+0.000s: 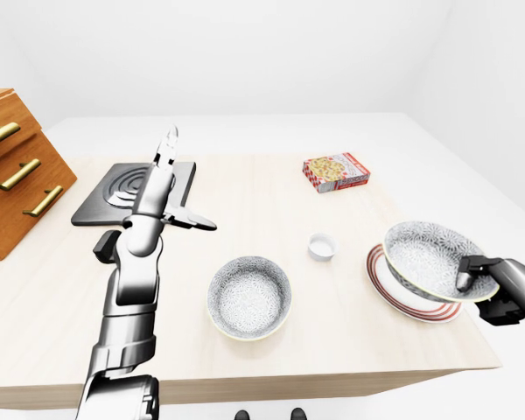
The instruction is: Pick the akita bowl from table center and place it on the plate.
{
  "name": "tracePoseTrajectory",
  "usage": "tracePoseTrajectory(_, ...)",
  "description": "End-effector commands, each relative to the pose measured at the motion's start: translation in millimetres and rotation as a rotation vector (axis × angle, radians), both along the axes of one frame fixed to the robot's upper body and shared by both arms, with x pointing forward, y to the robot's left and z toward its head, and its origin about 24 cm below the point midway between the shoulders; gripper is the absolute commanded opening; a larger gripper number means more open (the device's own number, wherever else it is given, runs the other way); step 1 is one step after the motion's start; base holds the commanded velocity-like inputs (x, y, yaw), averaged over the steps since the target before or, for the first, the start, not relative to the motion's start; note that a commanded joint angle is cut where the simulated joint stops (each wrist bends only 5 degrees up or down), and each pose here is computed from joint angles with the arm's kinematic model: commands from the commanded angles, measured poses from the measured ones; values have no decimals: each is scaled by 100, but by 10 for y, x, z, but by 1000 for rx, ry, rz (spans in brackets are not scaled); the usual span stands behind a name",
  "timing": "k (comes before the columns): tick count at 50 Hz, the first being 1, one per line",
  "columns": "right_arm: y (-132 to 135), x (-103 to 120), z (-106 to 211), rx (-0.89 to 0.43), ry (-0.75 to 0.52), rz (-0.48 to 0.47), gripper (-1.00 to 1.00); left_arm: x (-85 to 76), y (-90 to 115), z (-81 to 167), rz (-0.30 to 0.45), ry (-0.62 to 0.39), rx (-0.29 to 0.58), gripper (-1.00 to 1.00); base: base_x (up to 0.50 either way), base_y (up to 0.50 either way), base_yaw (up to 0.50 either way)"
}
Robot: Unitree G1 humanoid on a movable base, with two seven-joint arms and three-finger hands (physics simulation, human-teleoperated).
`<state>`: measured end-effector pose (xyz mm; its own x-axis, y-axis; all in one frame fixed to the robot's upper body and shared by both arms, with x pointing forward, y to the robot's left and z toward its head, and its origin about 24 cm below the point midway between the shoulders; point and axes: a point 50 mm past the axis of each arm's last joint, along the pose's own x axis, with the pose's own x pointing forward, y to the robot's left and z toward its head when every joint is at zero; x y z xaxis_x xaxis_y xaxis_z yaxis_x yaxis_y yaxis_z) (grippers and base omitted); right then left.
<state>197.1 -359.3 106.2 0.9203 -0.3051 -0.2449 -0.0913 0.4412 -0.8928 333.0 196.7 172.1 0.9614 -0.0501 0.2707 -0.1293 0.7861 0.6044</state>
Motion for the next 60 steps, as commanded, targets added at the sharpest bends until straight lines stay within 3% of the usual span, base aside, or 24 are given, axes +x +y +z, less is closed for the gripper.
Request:
tracePoseTrajectory(1,-117,16,-74,143,-119,-43,-100,-7,-8,-33,1,9,3,100,0,0,0)
tracePoseTrajectory(7,-231,13,-158,154,-105,-90,-100,-17,-4,-46,4,11,2,100,0,0,0)
tracePoseTrajectory(18,-34,294,-137,119,-124,-13,-100,-21,13,-95,12,26,-1,100,0,0,0)
tracePoseTrajectory(36,-93,286,-410,124,-68,-78,-100,-62,48,-202,29,53,-11,100,0,0,0)
tracePoseTrajectory(56,-163,337,-460,96,-61,-114,-100,-37,53,-203,33,58,-8,100,0,0,0)
tracePoseTrajectory(57,-180,325,-448,89,-62,-118,-95,-35,49,-191,31,54,-8,100,0,0,0)
tracePoseTrajectory(58,-205,294,-444,86,-52,-121,-49,-36,40,-175,27,49,-5,100,0,0,0)
tracePoseTrajectory(59,-220,281,-435,80,-50,-124,41,-35,35,-163,24,45,-4,100,0,0,0)
tracePoseTrajectory(60,-221,269,-434,79,-35,-117,100,-34,33,-157,24,43,-5,100,0,0,0)
